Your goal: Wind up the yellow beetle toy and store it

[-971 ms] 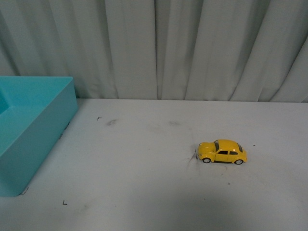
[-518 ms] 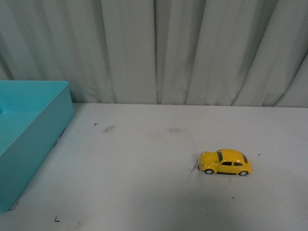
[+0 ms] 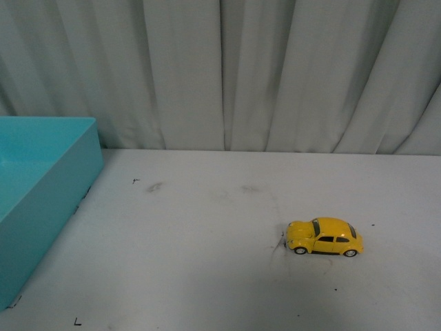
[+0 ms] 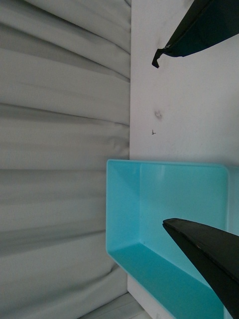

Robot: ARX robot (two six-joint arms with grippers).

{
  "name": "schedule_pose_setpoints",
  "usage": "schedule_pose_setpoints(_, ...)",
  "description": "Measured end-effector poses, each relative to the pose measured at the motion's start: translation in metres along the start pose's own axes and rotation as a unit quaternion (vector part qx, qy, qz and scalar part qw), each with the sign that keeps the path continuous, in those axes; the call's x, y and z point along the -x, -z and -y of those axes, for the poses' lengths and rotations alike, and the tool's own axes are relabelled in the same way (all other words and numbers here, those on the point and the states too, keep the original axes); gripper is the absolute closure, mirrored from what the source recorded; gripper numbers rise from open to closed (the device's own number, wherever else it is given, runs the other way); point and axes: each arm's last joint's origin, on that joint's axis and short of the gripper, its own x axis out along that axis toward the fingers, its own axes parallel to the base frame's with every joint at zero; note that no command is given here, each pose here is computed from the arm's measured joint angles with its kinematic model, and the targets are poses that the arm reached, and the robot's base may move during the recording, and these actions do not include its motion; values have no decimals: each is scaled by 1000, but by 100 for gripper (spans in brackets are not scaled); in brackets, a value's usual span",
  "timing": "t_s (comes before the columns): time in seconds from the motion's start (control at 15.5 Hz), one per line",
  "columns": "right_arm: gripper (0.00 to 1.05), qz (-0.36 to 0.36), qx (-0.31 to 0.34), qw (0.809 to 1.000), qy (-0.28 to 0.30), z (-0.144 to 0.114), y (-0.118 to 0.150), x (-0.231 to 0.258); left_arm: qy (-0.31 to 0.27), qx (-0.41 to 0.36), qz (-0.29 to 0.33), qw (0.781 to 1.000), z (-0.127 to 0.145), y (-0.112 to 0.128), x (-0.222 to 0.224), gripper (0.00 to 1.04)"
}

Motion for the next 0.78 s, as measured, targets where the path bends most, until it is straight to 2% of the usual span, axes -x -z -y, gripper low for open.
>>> schedule_pose_setpoints(0.58, 7, 0, 0, 1000, 0, 0, 0, 0, 0, 0, 0, 1000, 0, 0, 0, 7)
schedule_pose_setpoints(0.65, 7, -51, -29, 998, -33, 1, 2, 0, 0, 0, 0, 1000, 0, 0, 0, 7)
schedule_pose_setpoints(0.71, 7, -117, -97, 987, -57, 7, 1, -7, 2, 0, 0, 1000, 0, 0, 0, 7)
schedule_pose_setpoints(0.78, 7, -122, -159, 978, -53, 20, -5, -20, 0, 0, 0, 1000, 0, 0, 0, 7)
